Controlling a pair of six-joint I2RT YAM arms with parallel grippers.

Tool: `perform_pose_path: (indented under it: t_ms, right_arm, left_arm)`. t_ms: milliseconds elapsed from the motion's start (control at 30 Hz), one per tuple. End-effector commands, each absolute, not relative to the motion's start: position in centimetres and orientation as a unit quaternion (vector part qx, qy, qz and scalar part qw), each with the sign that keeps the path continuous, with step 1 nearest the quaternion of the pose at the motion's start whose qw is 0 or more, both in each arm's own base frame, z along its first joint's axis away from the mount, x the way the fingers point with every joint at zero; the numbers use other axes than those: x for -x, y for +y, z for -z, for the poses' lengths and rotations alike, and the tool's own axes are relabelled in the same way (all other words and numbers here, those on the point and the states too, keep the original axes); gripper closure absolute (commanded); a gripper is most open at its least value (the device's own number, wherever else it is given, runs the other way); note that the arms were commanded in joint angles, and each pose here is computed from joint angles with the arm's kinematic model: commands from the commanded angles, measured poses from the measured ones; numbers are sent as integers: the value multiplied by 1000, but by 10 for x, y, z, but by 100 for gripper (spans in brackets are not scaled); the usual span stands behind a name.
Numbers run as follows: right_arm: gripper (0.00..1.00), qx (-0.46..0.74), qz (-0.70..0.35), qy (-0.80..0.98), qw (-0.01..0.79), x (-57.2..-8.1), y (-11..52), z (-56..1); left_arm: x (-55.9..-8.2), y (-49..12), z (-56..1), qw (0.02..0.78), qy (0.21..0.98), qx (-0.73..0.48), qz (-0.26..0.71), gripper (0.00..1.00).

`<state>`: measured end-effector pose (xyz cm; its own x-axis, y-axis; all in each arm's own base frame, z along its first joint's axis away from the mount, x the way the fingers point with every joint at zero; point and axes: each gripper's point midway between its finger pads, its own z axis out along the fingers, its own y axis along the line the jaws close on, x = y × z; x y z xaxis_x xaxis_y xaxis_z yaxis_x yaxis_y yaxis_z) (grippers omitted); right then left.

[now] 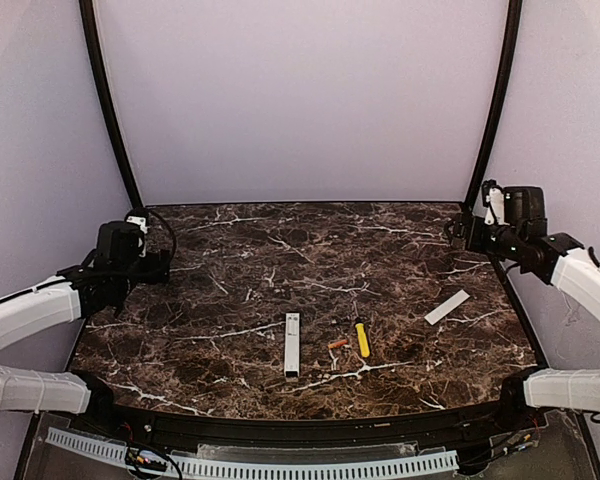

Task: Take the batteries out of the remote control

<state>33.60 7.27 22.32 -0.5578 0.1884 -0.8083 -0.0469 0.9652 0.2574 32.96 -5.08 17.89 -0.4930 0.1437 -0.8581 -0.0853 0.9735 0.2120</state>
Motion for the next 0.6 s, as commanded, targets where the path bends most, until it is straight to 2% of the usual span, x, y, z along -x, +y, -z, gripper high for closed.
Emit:
perform_pose_path:
  t_ms: [0, 33, 267, 433, 567]
  right_arm:
    - [1, -33, -51, 830, 555, -340, 43, -237]
    - [1, -32, -36, 820, 570, -339, 38, -237]
    - [1, -46, 56, 758, 648, -328, 6, -229]
    - [1, -90, 130, 753, 639, -327, -22, -207]
    - [1, -110, 122, 761, 628, -334, -23, -196]
  left_arm:
    - [-342, -33, -191, 569, 811, -21, -134, 2]
    - [-346, -32, -199, 590, 795, -22, -137, 2]
    - [-355, 5, -169, 614, 775, 21, -148, 2]
    - [-362, 16, -161, 630, 756, 30, -173, 4]
    - [-367, 10, -142, 632, 757, 11, -168, 6]
